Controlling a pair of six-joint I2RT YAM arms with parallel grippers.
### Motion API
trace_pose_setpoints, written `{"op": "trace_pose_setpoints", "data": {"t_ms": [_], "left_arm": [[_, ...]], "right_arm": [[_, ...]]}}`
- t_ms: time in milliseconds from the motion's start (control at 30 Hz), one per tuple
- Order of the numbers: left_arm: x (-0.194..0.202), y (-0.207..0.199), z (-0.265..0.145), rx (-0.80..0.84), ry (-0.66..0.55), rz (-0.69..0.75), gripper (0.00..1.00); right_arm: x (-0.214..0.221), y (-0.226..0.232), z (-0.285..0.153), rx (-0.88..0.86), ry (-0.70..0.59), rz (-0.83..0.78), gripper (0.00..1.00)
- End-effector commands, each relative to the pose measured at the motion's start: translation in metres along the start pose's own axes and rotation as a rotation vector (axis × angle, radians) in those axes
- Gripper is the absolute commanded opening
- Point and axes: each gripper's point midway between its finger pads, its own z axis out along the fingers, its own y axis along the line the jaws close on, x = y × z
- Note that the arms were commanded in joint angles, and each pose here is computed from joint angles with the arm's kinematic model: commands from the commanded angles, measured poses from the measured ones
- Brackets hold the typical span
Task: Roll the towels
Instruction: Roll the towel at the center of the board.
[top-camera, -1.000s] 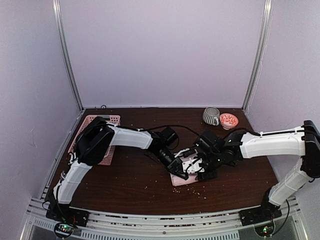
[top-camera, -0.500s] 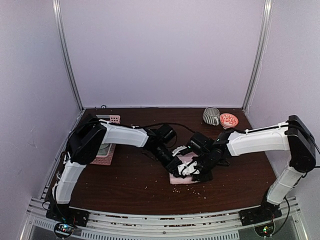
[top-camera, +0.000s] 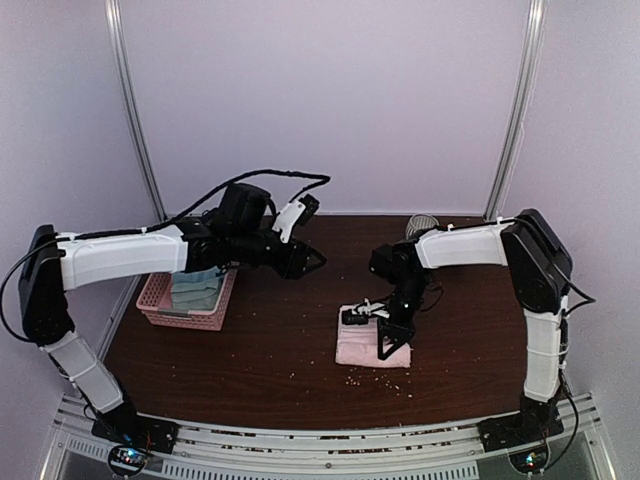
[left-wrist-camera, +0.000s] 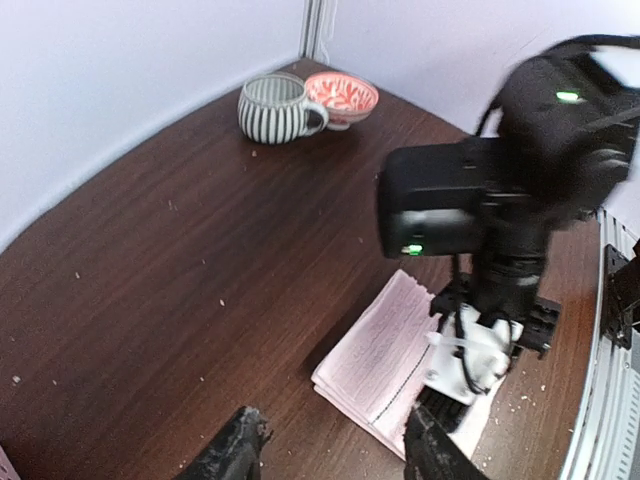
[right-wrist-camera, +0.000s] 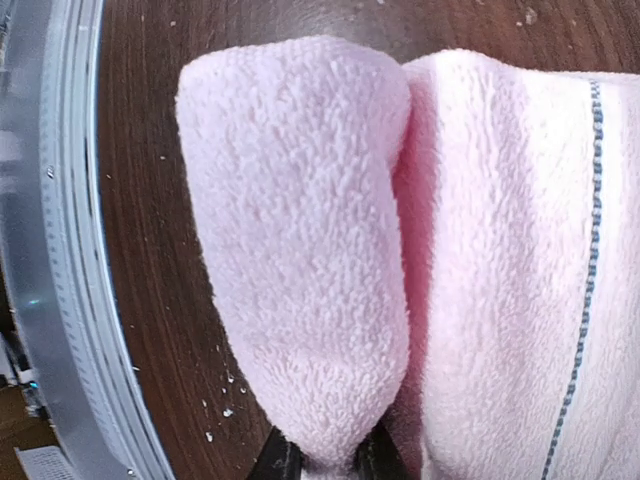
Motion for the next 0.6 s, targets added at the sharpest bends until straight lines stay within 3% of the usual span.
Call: {"op": "trace_pose_setpoints", "data": {"t_ms": [0,133,267,400,567], "left_arm": [[-0.026,-0.034,-0.028,-0.001,-0.227,0.231,0.54],[0.000,-0.088,-0.014,0.118,-0.152,0.457,0.56],[0.052,-0.122,0.023,0.163,0.059,0.676,0.56],[0.103,-0.133,0.056,0.172,0.245,0.834,0.55],[0.127,-0.135,0.087,0.129,0.320,0.973,0.55]], "right_arm": [[0.021,-0.025,0.018,-0.164,0.052,0.146,0.09],[0.022,-0.040,0.026,-0.214,0.037,0.227,0.09],[0.023,-0.045,0.027,-0.189,0.040,0.222,0.09],[0.026,-0.046,0.030,-0.176,0.048,0.251,0.10],[0.030,-0.045,0.033,-0.175,0.055,0.254,0.10]]}}
